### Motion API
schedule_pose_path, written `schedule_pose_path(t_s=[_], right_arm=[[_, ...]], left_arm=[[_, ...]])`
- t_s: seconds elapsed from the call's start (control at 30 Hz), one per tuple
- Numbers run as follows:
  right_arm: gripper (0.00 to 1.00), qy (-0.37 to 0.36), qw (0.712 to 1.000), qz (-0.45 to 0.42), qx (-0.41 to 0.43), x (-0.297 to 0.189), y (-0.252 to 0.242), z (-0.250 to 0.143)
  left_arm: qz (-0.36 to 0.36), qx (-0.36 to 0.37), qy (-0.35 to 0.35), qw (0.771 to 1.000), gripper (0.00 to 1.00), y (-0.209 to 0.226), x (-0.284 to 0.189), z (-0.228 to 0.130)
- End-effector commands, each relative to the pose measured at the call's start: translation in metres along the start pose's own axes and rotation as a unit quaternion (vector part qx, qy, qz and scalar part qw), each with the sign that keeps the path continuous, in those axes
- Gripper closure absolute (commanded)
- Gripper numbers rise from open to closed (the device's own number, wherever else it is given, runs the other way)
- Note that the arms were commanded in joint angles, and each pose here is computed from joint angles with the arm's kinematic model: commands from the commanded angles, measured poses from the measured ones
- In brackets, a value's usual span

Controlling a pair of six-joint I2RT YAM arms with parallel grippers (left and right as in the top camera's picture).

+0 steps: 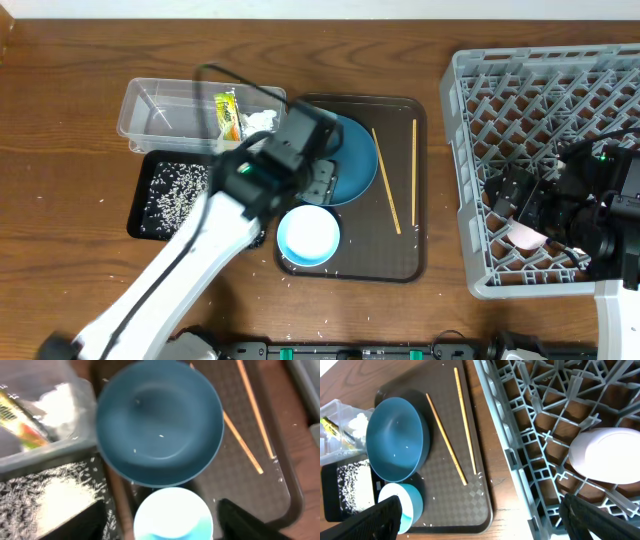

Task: Sort waste into correct bins and load items into the dishwasher rack

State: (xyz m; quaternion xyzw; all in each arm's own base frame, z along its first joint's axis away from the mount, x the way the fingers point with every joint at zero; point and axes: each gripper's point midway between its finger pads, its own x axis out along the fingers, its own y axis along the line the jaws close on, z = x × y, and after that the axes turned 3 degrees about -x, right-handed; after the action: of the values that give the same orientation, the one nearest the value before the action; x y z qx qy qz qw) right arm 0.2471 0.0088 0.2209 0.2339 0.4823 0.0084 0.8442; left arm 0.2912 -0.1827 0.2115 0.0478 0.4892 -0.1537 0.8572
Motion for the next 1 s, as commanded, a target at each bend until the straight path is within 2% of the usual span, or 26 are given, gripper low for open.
schedule_pose_path(t_s=[0.0, 0.2, 0.43, 0.6, 0.67, 0.83, 0.97], right_arm=[[0.01, 0.006, 1.000, 0.011, -0.019, 0.001, 0.006, -0.003], [0.01, 0.006, 1.000, 0.011, -0.019, 0.001, 0.006, -0.003], [0.01, 0.006, 1.000, 0.011, -0.019, 0.001, 0.006, -0.003], [0.01, 0.006, 1.000, 0.011, -0.019, 0.001, 0.006, -0.003], [0.01, 0.006, 1.000, 0.011, -0.019, 0.001, 0.006, -0.003], [0.01, 0.006, 1.000, 0.011, -0.019, 0.001, 0.006, -0.003], [0.01, 0.006, 1.000, 0.011, -0.019, 0.001, 0.006, -0.003]], left_arm=[[0.001, -0.026, -0.061, 0.998, 0.18, 0.011, -0.051, 0.004], [-0.022, -0.034, -0.133, 0.990, 0.14, 0.019, -0.112, -0.005], [-0.041, -0.041, -0.191, 0.980, 0.11, 0.025, -0.151, -0.010], [-0.039, -0.038, -0.197, 0.979, 0.09, 0.027, -0.157, -0.014], [0.000, -0.026, -0.207, 0.978, 0.09, 0.040, -0.158, -0.011], [0.047, -0.075, -0.244, 0.966, 0.09, 0.076, -0.159, -0.009], [0.046, -0.118, -0.292, 0.948, 0.08, 0.097, -0.155, -0.014]])
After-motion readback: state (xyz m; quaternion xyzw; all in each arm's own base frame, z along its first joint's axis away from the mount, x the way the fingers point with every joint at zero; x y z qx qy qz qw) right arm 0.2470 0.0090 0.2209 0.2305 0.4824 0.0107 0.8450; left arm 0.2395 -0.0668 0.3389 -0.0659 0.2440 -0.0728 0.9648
